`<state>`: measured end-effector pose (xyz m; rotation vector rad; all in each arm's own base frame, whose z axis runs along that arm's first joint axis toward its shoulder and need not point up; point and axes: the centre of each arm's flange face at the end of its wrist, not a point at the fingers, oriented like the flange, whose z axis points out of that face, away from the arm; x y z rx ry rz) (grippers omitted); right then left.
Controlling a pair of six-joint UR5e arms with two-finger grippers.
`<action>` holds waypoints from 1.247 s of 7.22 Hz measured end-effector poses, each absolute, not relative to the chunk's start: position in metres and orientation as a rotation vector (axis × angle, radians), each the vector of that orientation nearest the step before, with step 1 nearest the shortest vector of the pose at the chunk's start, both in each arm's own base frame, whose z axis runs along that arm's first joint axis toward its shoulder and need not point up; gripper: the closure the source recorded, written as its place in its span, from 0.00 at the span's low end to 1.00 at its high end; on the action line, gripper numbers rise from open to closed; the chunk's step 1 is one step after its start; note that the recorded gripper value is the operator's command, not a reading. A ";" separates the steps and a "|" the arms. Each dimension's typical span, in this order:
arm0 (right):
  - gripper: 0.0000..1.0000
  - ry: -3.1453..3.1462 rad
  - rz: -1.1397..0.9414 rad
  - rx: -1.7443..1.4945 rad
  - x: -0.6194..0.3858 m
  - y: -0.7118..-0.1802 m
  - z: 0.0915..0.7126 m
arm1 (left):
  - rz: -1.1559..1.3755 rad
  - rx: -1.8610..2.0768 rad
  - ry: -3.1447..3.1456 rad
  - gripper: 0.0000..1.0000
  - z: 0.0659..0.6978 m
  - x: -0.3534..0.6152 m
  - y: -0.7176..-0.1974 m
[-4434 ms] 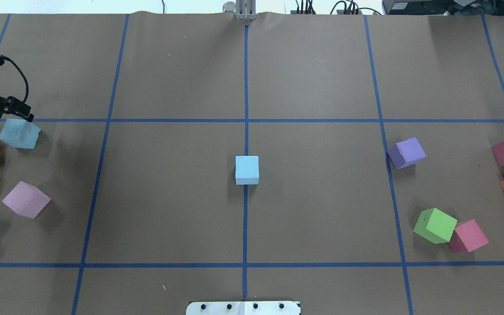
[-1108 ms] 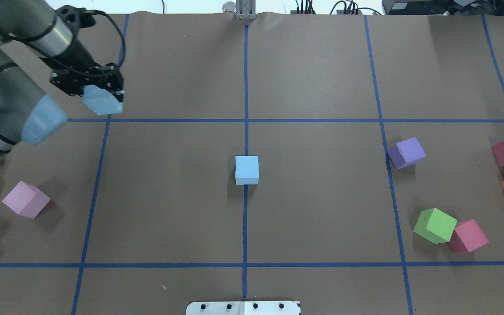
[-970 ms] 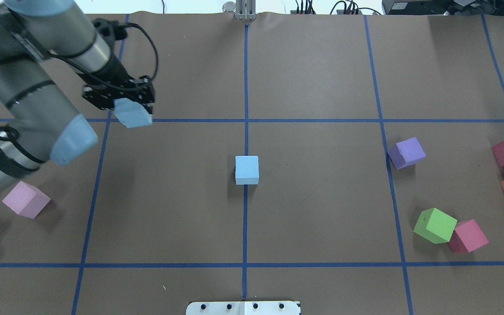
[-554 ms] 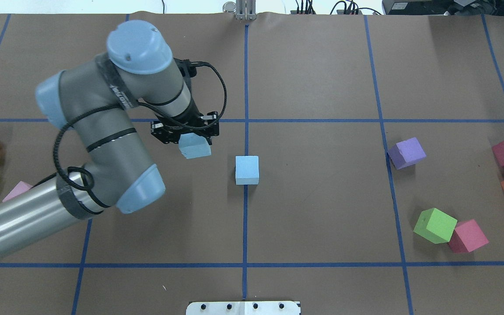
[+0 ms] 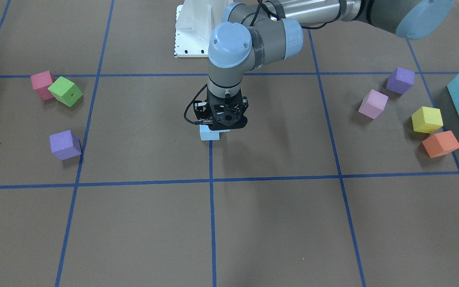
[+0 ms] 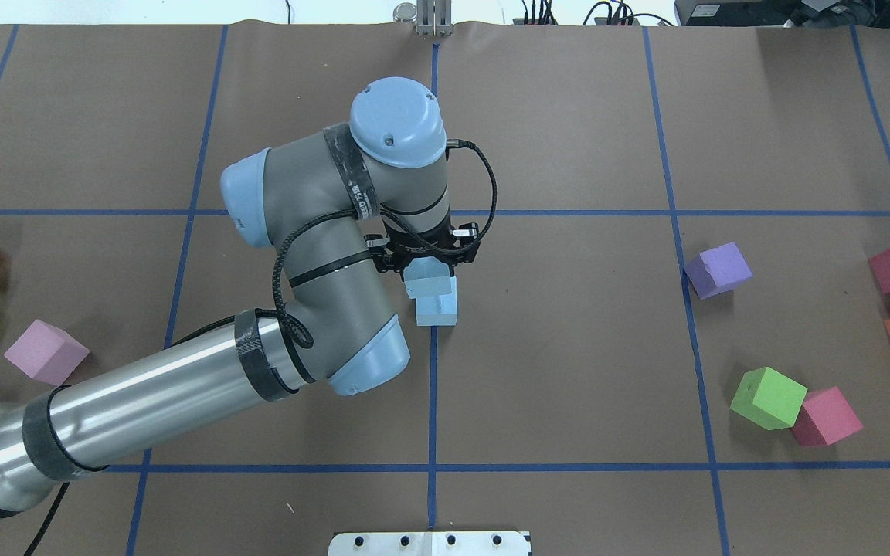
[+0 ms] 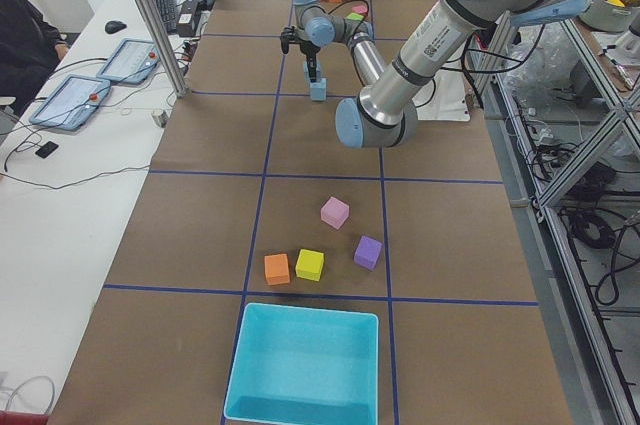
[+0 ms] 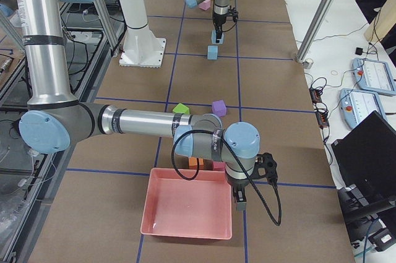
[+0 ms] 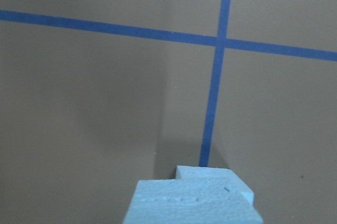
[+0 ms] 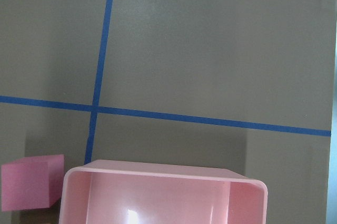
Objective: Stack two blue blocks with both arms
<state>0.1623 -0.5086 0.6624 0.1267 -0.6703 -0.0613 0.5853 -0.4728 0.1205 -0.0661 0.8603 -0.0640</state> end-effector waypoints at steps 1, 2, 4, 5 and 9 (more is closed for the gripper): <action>0.00 -0.671 -0.061 0.126 0.162 -0.509 0.663 | -0.052 -0.063 0.855 0.32 0.122 0.597 -0.468; 0.00 -0.670 -0.061 0.126 0.162 -0.508 0.663 | -0.042 -0.054 0.850 0.32 0.126 0.608 -0.461; 0.00 -0.671 -0.060 0.124 0.162 -0.508 0.663 | -0.013 -0.032 0.847 0.32 0.129 0.615 -0.457; 0.00 -0.671 -0.060 0.124 0.162 -0.508 0.664 | 0.000 -0.025 0.846 0.32 0.129 0.616 -0.456; 0.00 -0.672 -0.059 0.122 0.162 -0.507 0.665 | 0.012 -0.014 0.846 0.32 0.128 0.614 -0.457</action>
